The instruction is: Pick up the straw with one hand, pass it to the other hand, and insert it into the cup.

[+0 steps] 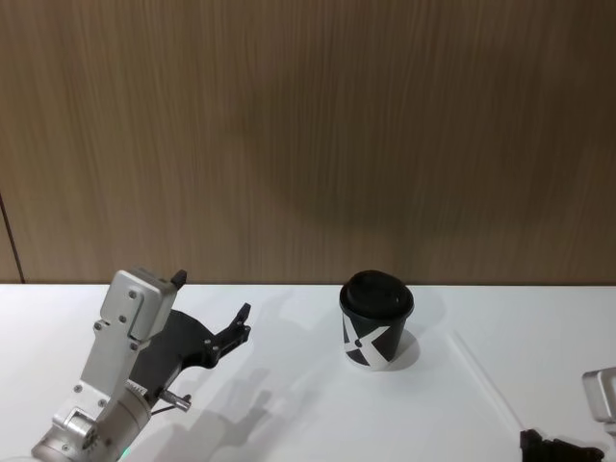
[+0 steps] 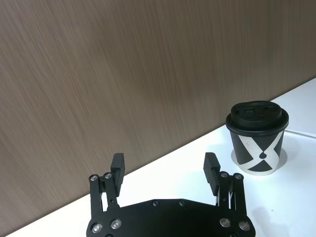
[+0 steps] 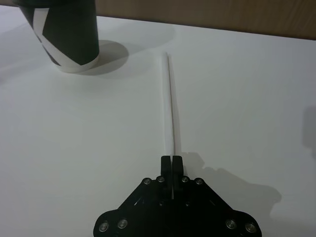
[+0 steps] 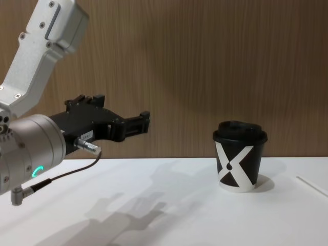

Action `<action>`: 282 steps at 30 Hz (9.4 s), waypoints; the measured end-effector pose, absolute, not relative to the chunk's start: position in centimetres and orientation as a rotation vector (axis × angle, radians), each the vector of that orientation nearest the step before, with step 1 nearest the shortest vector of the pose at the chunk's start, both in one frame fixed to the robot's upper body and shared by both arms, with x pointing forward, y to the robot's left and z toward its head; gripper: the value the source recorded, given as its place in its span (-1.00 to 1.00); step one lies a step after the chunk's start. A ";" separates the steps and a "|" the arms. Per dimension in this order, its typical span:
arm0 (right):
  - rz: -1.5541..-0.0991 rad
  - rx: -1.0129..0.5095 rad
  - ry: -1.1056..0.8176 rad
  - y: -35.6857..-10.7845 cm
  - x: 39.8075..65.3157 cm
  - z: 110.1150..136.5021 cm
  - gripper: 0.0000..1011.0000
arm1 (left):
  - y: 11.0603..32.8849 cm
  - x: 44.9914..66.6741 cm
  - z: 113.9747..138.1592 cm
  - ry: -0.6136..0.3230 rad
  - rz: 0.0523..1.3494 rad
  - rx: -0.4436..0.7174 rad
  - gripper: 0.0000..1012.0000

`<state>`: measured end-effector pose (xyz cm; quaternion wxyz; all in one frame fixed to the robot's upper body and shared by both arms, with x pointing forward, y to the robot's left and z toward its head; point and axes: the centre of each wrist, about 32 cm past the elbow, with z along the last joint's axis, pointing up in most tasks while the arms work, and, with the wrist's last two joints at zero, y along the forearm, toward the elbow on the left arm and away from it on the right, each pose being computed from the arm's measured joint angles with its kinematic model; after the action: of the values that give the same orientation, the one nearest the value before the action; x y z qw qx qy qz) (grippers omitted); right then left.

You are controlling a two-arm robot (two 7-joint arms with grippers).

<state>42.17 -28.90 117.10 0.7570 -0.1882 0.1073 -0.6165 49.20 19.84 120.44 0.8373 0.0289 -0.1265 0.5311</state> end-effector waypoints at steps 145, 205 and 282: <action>-0.846 0.324 -0.358 -28.1 43.0 122.7 -1.00 | 23.0 50.5 125.6 -0.046 0.807 -0.039 0.98; -0.845 0.324 -0.359 -28.0 43.0 122.7 -1.00 | 19.1 55.7 130.8 0.431 0.188 -0.367 0.98; -0.845 0.324 -0.359 -28.0 43.0 122.7 -1.00 | 13.9 59.3 130.8 0.492 0.054 -0.407 0.86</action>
<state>42.97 -28.05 122.71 0.8838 0.1557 -0.1723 -0.4061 59.27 13.93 130.79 0.9492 -0.1999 0.2416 0.0264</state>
